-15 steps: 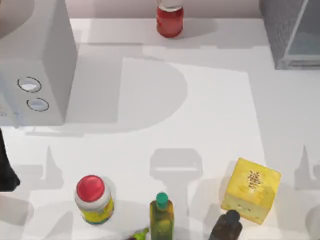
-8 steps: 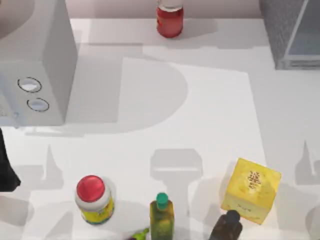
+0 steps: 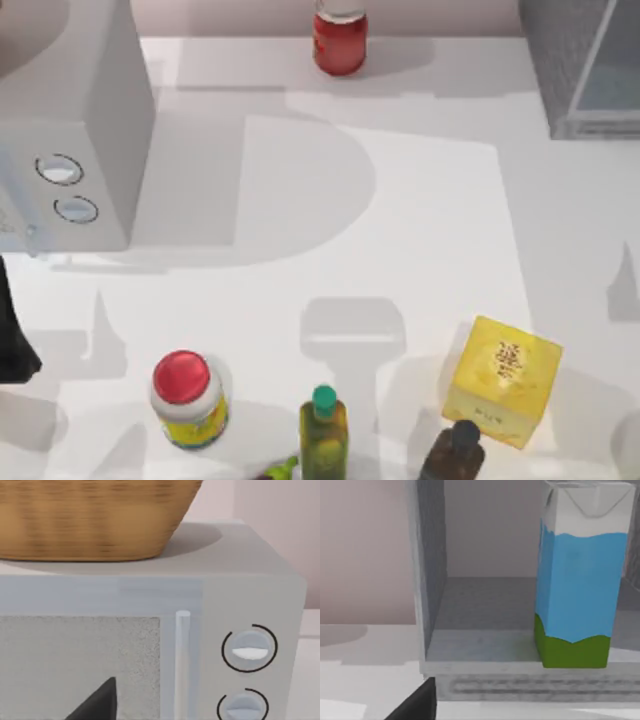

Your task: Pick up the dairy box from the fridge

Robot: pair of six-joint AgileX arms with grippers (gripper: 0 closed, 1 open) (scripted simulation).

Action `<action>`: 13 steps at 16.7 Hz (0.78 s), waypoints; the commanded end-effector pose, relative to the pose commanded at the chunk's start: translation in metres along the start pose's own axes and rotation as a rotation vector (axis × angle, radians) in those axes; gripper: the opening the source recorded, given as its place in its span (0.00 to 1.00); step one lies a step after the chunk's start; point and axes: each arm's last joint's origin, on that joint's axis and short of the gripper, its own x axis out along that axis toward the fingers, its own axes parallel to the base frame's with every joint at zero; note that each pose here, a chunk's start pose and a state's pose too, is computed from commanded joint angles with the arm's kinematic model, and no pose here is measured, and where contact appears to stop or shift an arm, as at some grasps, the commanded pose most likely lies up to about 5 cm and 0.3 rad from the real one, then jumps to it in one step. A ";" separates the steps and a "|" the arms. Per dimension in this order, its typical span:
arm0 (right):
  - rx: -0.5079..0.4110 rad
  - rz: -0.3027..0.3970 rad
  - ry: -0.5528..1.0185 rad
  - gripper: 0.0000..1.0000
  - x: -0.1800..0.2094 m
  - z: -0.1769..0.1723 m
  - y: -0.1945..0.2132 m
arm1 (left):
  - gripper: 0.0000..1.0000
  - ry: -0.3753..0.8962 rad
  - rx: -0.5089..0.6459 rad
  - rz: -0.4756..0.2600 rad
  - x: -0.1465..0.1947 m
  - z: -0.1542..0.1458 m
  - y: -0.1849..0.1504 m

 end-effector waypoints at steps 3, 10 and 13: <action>-0.001 0.001 -0.003 1.00 0.018 -0.009 -0.017 | 1.00 0.000 0.000 0.000 0.000 0.000 0.000; 0.003 0.004 0.002 1.00 0.040 -0.046 -0.055 | 1.00 0.000 0.000 0.000 0.000 0.000 0.000; 0.003 0.005 0.001 1.00 0.041 -0.058 -0.064 | 1.00 0.000 0.000 0.000 0.000 0.000 0.000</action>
